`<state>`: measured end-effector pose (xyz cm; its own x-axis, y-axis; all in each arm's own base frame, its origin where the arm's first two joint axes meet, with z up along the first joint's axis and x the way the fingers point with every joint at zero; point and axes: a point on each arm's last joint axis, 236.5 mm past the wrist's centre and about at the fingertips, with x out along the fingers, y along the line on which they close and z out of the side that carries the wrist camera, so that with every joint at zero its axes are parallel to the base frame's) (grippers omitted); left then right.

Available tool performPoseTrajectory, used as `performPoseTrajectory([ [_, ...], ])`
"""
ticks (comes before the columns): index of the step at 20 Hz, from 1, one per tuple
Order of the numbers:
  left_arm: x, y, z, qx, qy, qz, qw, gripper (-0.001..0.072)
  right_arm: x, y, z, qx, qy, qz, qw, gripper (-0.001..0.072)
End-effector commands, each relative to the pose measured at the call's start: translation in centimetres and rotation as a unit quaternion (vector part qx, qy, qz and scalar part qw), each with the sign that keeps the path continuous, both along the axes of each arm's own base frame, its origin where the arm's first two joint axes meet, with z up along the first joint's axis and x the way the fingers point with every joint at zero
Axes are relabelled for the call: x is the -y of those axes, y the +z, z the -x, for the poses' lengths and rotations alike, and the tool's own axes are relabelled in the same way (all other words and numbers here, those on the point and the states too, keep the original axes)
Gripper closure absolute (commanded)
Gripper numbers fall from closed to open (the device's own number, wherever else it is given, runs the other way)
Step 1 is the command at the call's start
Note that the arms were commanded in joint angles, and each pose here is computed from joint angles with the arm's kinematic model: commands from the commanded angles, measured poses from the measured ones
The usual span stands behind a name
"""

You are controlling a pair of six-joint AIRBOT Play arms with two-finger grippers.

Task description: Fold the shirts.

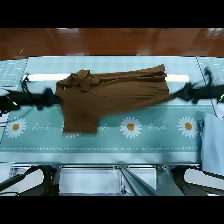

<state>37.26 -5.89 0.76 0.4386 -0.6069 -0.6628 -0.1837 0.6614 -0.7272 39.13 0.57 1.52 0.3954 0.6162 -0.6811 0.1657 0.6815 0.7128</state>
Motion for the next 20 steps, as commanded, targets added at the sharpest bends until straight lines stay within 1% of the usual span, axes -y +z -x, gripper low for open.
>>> performPoseTrajectory([
  [1, -0.5, 15.9, -3.7, 0.198, 0.013, -0.012, 0.980, 0.0683, 2.0, 14.7, -4.0, 0.142, -0.020, 0.081, 0.986, 0.0688],
  [2, -0.7, 20.8, -3.9, 0.256, 0.016, -0.031, 0.966, 0.0683, 1.8, 20.1, -4.5, 0.202, -0.020, 0.104, 0.973, 0.0688],
  [4, -0.7, 30.6, -2.8, 0.368, 0.021, -0.068, 0.927, 0.0683, 0.9, 29.6, -3.7, 0.304, -0.023, 0.151, 0.940, 0.0688],
  [7, -0.3, 42.8, 2.2, 0.502, 0.030, -0.126, 0.855, 0.0683, 0.1, 40.9, 1.0, 0.423, -0.050, 0.215, 0.879, 0.0688],
  [8, -0.2, 45.7, 4.3, 0.532, 0.038, -0.143, 0.833, 0.0683, -0.1, 43.6, 2.9, 0.452, -0.059, 0.234, 0.859, 0.0688],
  [9, 0.2, 48.4, 6.7, 0.556, 0.050, -0.146, 0.816, 0.0683, -0.7, 45.8, 5.3, 0.479, -0.068, 0.242, 0.841, 0.0688],
  [12, 1.5, 53.1, 14.0, 0.618, 0.076, -0.201, 0.757, 0.0683, -1.6, 48.8, 11.7, 0.512, -0.089, 0.300, 0.800, 0.0688],
  [14, 0.6, 53.3, 18.1, 0.616, 0.118, -0.295, 0.720, 0.0683, -2.1, 49.6, 15.3, 0.519, -0.101, 0.330, 0.782, 0.0688],
  [15, -0.2, 53.1, 19.8, 0.604, 0.149, -0.326, 0.712, 0.0683, -2.3, 49.7, 17.0, 0.520, -0.106, 0.344, 0.775, 0.0688],
  [17, -1.5, 52.4, 23.1, 0.583, 0.192, -0.368, 0.698, 0.0683, -2.2, 49.3, 19.5, 0.509, -0.120, 0.365, 0.770, 0.0688],
  [19, -2.0, 51.4, 25.2, 0.571, 0.193, -0.386, 0.699, 0.0683, -1.8, 48.5, 20.9, 0.499, -0.132, 0.376, 0.770, 0.0688],
  [20, -2.2, 50.6, 25.6, 0.562, 0.186, -0.387, 0.707, 0.0683, -1.4, 47.5, 21.1, 0.486, -0.135, 0.378, 0.776, 0.0688],
])
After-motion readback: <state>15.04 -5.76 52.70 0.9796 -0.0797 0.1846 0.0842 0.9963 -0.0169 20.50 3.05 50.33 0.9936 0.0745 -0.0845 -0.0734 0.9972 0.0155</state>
